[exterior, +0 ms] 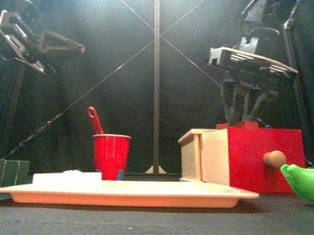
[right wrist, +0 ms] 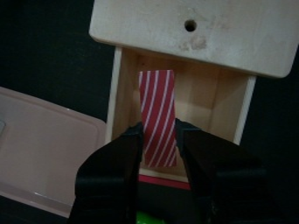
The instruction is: Place salmon in drawer
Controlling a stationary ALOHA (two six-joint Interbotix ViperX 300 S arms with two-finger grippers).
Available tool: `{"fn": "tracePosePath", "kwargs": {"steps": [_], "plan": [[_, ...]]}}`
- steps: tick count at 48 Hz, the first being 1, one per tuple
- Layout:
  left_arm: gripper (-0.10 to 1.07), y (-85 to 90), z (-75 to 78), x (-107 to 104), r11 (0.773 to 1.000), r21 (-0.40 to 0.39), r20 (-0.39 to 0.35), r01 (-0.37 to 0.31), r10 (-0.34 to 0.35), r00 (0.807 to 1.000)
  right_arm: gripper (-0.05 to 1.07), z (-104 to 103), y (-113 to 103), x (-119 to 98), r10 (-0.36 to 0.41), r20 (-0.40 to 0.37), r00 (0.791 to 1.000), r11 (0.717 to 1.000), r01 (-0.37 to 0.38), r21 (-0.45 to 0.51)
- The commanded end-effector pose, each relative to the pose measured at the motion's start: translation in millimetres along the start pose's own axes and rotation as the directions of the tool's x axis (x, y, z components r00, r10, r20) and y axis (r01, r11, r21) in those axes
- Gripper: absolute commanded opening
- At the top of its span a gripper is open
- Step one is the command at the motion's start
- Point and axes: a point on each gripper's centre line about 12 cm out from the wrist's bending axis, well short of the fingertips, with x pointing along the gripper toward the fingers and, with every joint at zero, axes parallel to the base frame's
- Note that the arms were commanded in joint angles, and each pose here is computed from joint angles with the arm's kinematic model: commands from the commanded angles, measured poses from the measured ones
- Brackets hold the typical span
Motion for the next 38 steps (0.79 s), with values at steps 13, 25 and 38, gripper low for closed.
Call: {"fn": "tracePosePath", "kwargs": {"steps": [13,25,38], "plan": [[0.39,1.0,4.6,2.0,1.000,0.000,0.014,-0.002,0.002,1.000,0.68,5.7,0.1,-4.2,0.021,0.040,0.999,1.000,-0.020,-0.022],[0.39,1.0,4.6,2.0,1.000,0.000,0.014,-0.002,0.002,1.000,0.76,5.5,0.6,-3.9,0.028,0.040,0.999,0.999,-0.027,-0.023],[0.39,1.0,4.6,2.0,1.000,0.000,0.014,-0.002,0.002,1.000,0.84,4.9,1.4,-4.1,0.029,0.033,0.999,0.999,-0.028,-0.017]]}}
